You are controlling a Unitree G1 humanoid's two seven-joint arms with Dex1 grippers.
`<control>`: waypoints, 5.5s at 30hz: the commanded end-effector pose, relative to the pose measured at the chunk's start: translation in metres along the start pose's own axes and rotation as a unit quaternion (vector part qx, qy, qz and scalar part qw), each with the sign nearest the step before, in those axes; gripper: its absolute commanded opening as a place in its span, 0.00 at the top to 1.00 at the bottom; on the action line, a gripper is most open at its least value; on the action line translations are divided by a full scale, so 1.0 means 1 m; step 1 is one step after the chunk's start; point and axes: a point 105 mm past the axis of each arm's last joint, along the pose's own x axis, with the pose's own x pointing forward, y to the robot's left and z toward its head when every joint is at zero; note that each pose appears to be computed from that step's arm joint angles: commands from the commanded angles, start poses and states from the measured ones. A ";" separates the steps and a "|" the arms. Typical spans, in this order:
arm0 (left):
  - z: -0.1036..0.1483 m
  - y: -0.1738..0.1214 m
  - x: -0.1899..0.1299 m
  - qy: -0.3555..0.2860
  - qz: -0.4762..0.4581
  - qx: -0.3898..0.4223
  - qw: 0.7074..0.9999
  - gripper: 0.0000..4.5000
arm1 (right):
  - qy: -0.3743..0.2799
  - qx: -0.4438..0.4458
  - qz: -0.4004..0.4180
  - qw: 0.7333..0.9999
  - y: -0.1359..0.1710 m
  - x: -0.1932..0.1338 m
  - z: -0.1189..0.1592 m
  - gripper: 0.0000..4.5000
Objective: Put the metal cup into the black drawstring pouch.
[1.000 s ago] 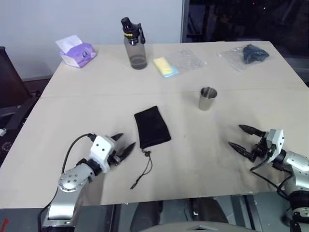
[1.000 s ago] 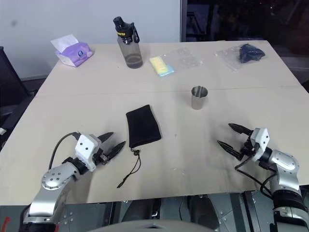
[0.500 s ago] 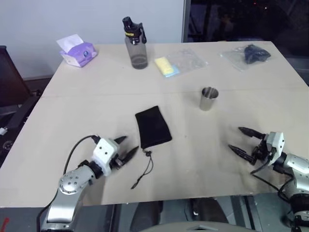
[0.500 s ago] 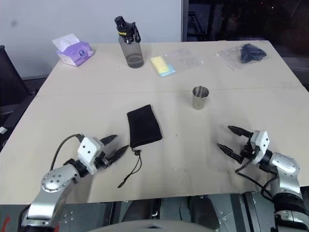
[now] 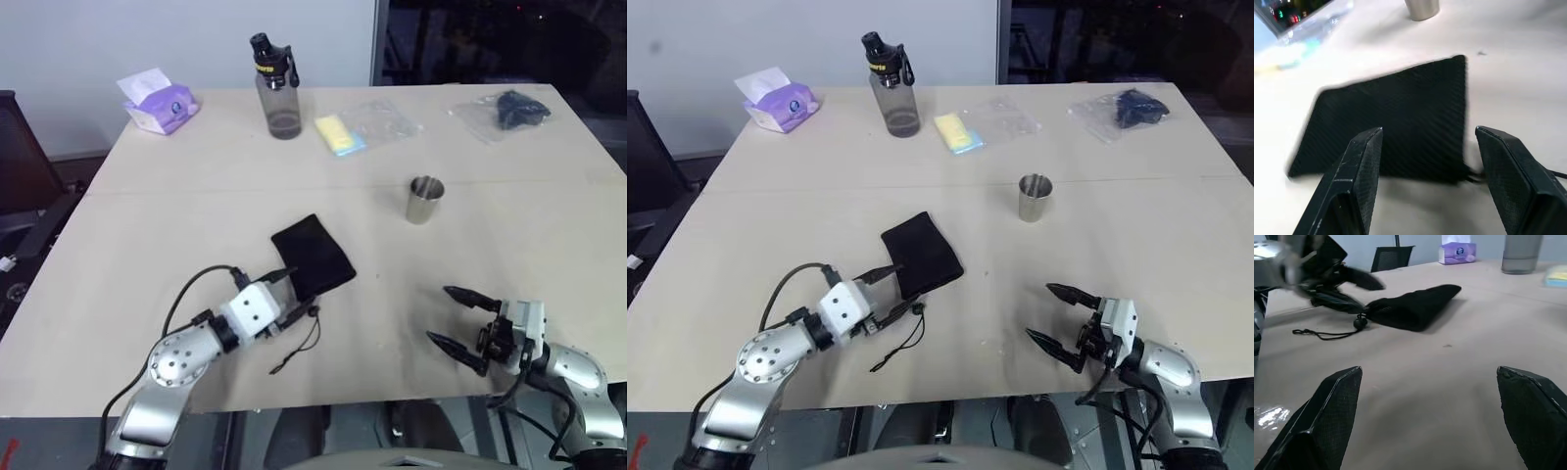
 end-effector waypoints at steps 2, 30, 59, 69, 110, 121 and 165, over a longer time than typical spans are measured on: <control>0.008 -0.013 0.014 -0.014 -0.021 0.010 1.000 0.31 | -0.001 -0.018 -0.001 1.000 0.000 -0.002 0.007 0.01; -0.003 0.006 0.029 0.018 0.042 0.044 0.998 0.99 | -0.011 -0.061 -0.043 0.997 -0.014 0.002 0.017 0.00; 0.057 0.047 0.049 -0.074 0.076 -0.283 0.953 1.00 | 0.292 -0.441 -0.040 0.848 -0.128 0.090 0.048 0.39; 0.061 0.045 0.056 -0.077 0.064 -0.316 0.943 1.00 | 0.270 -0.447 -0.066 0.850 -0.126 0.083 0.064 0.99; 0.081 0.028 0.057 -0.089 -0.018 -0.384 0.919 1.00 | 0.018 -0.335 0.015 0.942 -0.011 0.177 0.076 0.99; 0.085 0.024 0.061 -0.093 -0.035 -0.379 0.920 1.00 | -0.028 -0.036 0.035 0.998 0.002 0.195 0.084 0.99; 0.127 0.025 0.081 -0.152 -0.105 -0.427 0.885 1.00 | -0.143 0.334 -0.140 0.921 -0.067 0.205 0.104 0.99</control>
